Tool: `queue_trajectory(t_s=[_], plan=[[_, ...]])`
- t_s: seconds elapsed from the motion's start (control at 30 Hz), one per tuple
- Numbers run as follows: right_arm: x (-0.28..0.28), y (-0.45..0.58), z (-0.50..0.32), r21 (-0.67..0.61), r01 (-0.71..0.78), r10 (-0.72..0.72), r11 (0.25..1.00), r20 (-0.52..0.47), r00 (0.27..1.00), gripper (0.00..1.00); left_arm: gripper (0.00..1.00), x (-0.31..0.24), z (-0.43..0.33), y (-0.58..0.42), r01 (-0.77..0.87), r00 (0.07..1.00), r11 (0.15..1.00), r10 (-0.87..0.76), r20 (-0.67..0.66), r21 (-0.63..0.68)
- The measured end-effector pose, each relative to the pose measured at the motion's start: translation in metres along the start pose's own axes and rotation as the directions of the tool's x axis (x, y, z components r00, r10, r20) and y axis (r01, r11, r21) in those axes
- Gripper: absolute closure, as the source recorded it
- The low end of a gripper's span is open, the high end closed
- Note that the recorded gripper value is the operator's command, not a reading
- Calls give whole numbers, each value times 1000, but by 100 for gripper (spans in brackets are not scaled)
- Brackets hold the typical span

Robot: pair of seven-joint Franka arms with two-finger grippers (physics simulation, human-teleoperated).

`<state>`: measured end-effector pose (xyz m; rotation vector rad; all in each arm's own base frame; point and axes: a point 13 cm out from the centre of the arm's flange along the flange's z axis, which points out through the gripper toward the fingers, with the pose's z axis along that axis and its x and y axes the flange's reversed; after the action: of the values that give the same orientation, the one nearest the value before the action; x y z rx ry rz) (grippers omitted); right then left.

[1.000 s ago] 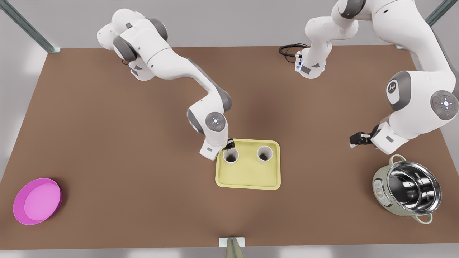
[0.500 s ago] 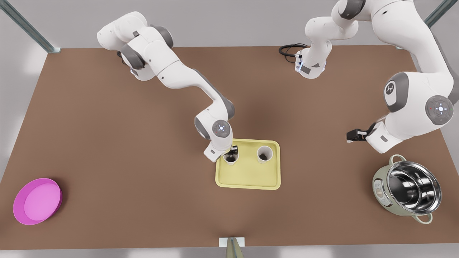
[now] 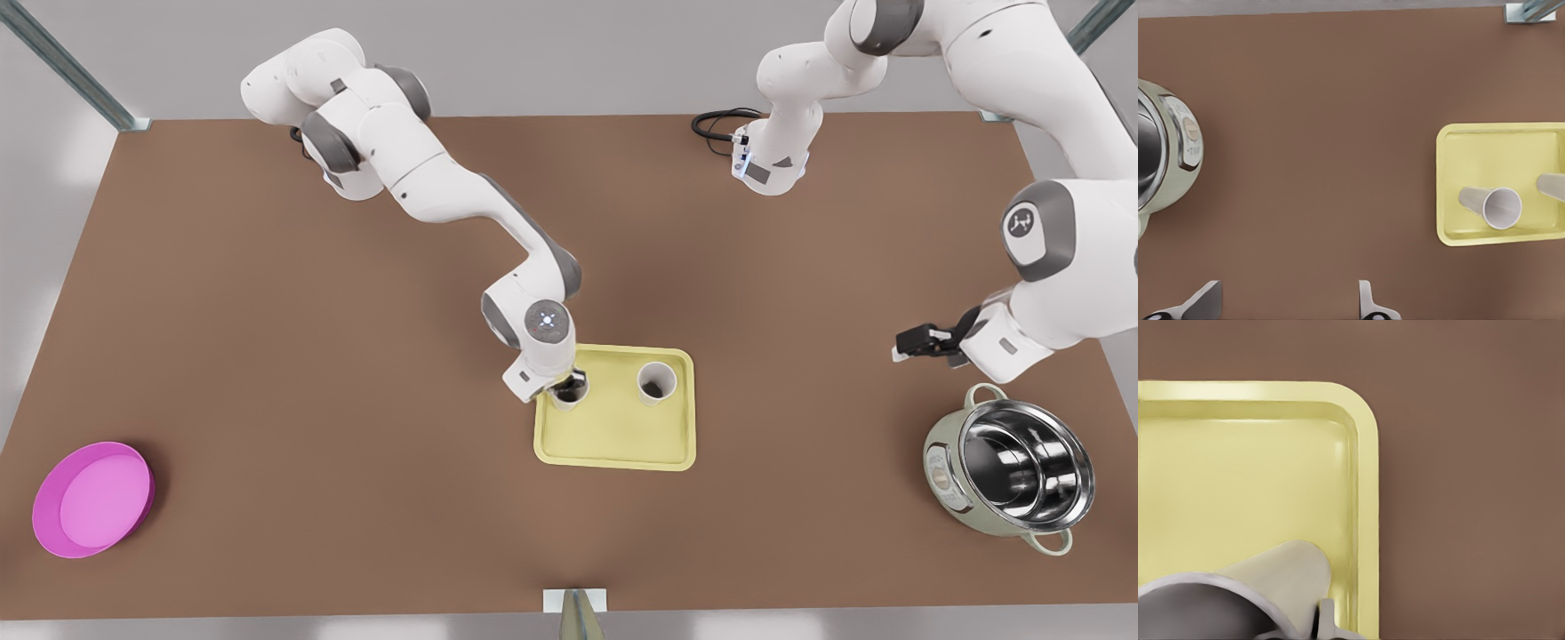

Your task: Use the left arm to pick up the white IKEA cup from the tray and place it on the middle-left position; use the right arm to pick up the white IKEA cup from the tray and place it on the middle-right position

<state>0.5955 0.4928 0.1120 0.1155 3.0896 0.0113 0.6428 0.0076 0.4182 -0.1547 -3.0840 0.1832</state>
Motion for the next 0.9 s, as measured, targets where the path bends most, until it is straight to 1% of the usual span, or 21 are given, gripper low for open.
queue_trajectory(t_s=[0.07, 0.1, 0.17, 0.2, 0.3, 0.4, 0.5, 0.63, 0.77, 0.9], plan=[[-23, -13, -35, -36, -47, 48, 998, 10, 999, 80, 0, -3, -1, -2, -11, 1000, 1000, 11, 13, -3], [-40, -25, -61, -68, -80, 80, 995, 10, 997, 83, 0, -5, -1, -2, -16, 1000, 1000, 16, 18, -4], [-82, -74, -110, -125, -156, 156, 980, -6, 988, 83, 0, -7, -2, -2, -23, 999, 1000, 23, 27, -6], [-99, -103, -128, -132, -181, 181, 975, -8, 983, 82, 0, -8, -3, -1, -25, 999, 1000, 25, 33, -8], [-149, -216, -139, -101, -238, 237, 966, -18, 971, 82, 0, -13, -4, 1, -31, 998, 999, 31, 53, -11], [-181, -331, -133, -47, -238, 238, 970, -18, 971, 82, 0, -17, -3, 0, -39, 997, 999, 40, 62, -13], [-190, -405, -113, -16, -184, 183, 983, -43, 982, 82, 0, -20, -3, -4, -51, 996, 999, 51, 70, -15], [-195, -461, -78, -10, -72, 71, 997, -64, 995, 82, 0, -22, -2, -6, -59, 995, 998, 60, 75, -17], [-199, -486, -46, -22, 56, -57, 998, -63, 996, 81, 0, -24, 0, -5, -63, 995, 998, 64, 79, -18], [-200, -490, -25, -33, 179, -180, 983, -61, 982, 80, 0, -25, 2, -3, -63, 994, 998, 64, 83, -18]])
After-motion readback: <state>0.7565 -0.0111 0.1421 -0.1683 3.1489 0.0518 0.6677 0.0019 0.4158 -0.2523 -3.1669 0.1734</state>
